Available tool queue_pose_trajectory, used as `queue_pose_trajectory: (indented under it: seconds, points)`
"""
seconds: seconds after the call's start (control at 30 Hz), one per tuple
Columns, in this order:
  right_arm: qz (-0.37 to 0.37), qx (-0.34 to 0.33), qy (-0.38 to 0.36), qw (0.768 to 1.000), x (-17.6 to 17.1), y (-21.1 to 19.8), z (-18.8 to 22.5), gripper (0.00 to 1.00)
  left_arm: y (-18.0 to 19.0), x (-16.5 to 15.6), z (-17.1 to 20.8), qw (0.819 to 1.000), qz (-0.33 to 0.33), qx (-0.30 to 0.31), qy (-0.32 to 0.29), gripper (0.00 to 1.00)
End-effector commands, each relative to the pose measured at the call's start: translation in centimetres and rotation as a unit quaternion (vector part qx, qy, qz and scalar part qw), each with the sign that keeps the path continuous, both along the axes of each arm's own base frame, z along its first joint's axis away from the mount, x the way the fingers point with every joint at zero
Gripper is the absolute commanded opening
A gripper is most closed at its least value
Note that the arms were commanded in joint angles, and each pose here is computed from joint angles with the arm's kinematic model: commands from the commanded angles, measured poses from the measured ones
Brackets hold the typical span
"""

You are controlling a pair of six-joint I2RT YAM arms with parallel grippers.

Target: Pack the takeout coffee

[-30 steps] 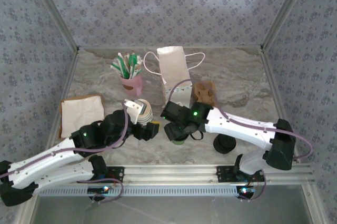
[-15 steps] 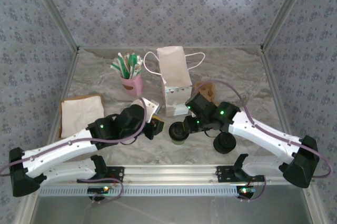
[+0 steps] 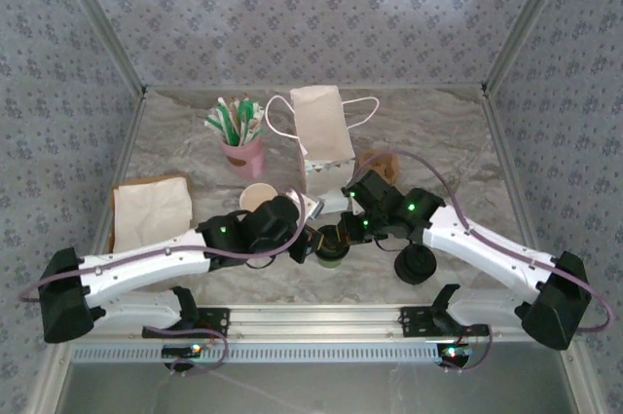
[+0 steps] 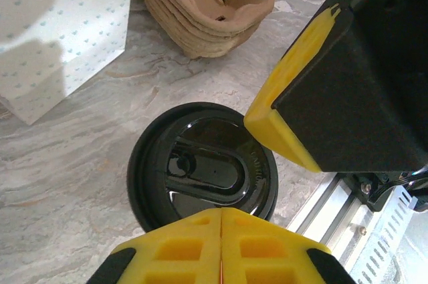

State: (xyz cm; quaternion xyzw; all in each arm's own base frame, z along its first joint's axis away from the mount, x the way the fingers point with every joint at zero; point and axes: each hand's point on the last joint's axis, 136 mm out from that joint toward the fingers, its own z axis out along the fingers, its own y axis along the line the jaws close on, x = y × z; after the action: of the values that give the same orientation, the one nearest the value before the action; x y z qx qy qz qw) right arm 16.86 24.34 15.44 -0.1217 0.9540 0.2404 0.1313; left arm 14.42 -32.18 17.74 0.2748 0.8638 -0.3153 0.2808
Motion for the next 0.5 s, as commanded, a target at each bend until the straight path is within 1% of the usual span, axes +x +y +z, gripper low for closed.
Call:
queue_pose_trajectory:
  seconds: [0.0,0.23,0.37,0.47]
  points:
    - [0.002,-0.008,0.01,1.0,-0.2,-0.2,-0.9,0.03,-1.7,-0.2,1.2,1.0,-0.014,-0.025,0.004,0.06]
    - [0.003,-0.012,0.018,1.0,-0.2,-0.2,-2.2,0.04,-1.8,-0.1,-1.4,1.0,-0.009,0.006,0.019,0.03]
    - [-0.003,-0.026,0.016,1.0,-0.1,-0.7,-2.7,0.04,-1.5,-0.1,-3.3,0.999,-0.004,0.026,0.032,0.01]
    - [-0.006,-0.037,0.019,0.999,-0.3,-1.1,-3.1,0.04,-1.3,-0.3,-4.0,0.999,0.0,0.03,0.04,0.0]
